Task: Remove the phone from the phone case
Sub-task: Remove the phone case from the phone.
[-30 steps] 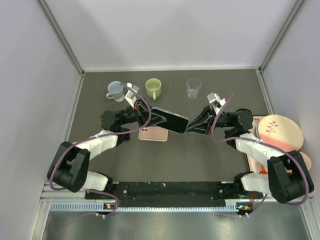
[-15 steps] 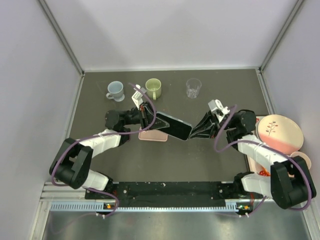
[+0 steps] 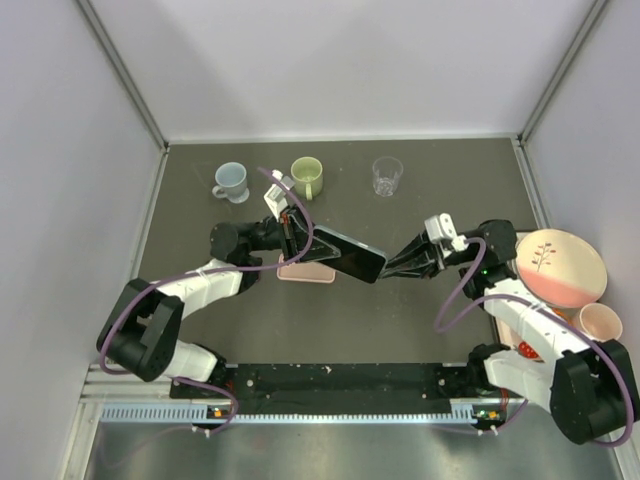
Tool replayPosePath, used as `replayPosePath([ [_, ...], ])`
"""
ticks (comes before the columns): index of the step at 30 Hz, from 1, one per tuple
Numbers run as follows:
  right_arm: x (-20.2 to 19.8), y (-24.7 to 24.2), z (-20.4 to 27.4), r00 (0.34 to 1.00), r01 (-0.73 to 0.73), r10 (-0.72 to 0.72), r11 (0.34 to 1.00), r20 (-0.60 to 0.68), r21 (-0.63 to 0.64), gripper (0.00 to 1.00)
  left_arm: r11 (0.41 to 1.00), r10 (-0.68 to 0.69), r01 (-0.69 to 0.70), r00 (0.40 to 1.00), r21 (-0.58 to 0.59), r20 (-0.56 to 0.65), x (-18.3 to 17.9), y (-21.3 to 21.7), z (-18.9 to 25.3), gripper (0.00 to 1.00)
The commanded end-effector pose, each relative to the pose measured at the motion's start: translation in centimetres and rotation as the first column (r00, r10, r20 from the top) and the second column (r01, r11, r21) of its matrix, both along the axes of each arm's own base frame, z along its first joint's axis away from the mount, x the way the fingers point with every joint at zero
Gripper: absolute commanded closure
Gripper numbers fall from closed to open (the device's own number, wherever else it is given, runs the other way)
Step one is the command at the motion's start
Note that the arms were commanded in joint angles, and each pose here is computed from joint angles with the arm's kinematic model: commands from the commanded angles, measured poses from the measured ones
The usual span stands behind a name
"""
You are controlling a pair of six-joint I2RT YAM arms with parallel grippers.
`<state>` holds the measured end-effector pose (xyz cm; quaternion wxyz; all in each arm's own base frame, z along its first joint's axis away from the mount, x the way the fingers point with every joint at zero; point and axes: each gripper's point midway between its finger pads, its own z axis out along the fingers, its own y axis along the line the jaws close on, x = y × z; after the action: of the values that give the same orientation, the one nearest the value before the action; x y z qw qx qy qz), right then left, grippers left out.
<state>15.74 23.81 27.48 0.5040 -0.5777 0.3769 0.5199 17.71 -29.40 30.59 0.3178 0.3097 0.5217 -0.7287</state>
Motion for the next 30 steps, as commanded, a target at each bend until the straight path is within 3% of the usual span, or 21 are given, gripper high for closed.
replayPosePath([
  [1, 6.8, 0.0, 5.6, 0.899, 0.322, -0.371, 0.920, 0.232, 0.225, 1.00, 0.971, -0.237, 0.239, 0.949, 0.015, 0.209, -6.9, 0.1, 0.0, 1.00],
  [11, 8.0, -0.2, 6.0, 0.862, 0.377, -0.435, 0.894, 0.262, 0.242, 1.00, 0.965, -0.263, 0.262, 0.947, 0.028, 0.182, -7.6, -0.4, -0.3, 1.00],
  [18, 9.2, 0.0, 4.5, 0.838, 0.421, -0.453, 0.891, 0.303, 0.169, 1.00, 0.962, -0.272, 0.270, 0.948, 0.035, 0.163, -7.6, -0.7, -0.5, 1.00],
  [22, 10.2, -0.1, 3.4, 0.805, 0.466, -0.475, 0.877, 0.356, 0.118, 1.00, 0.963, -0.268, 0.266, 0.949, 0.033, 0.164, -7.6, -0.7, -0.5, 1.00],
  [30, 11.6, -0.6, 4.2, 0.732, 0.540, -0.548, 0.829, 0.406, 0.144, 1.00, 0.963, -0.270, 0.267, 0.950, 0.037, 0.158, -7.6, -0.8, -0.8, 1.00],
])
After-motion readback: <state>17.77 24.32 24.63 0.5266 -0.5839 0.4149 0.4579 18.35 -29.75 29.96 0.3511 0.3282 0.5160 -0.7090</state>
